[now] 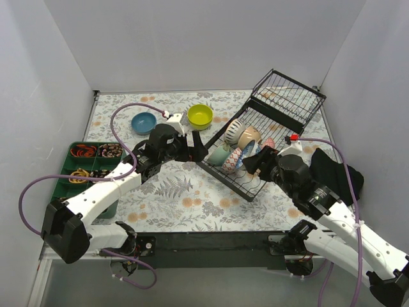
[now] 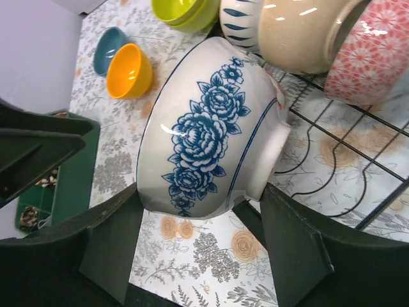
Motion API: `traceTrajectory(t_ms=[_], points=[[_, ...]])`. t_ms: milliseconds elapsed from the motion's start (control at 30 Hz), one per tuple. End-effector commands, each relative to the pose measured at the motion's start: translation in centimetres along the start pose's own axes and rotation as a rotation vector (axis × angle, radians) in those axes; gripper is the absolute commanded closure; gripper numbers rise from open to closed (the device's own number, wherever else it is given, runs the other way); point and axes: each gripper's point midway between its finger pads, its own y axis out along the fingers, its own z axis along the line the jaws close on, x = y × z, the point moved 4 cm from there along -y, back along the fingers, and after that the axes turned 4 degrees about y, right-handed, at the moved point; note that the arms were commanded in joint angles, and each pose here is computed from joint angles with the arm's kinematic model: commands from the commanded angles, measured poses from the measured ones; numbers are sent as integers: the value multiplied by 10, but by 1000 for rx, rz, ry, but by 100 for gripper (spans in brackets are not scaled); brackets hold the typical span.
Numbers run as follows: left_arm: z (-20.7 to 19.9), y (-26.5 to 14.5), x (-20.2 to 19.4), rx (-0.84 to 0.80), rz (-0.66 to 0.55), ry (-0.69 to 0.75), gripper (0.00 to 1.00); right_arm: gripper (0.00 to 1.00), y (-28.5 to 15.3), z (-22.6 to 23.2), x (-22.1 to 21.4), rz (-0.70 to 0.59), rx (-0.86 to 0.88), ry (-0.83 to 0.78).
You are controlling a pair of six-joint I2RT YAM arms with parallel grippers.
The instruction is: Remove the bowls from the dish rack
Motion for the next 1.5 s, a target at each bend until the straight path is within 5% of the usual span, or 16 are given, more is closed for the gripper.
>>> traceTrajectory(t_ms=[0,667,867,1133,1200,1467], points=[[-30,-2,17,-139,-14,-128,2,99,-11,46,26,-109,256,10],[-79,31,-18,-310,83,-376,21,99,-19,83,7,-65,642,-27],[-75,31,-25,-318,63,-432,41,99,-18,80,1,-60,662,-11],[-69,24,-25,-306,13,-467,97,99,-15,69,-7,-61,648,5],[-66,21,-23,-282,-5,-462,100,92,-14,64,-9,-67,635,10],[-44,10,-15,-176,-76,-410,100,34,-11,47,-13,-93,586,16]])
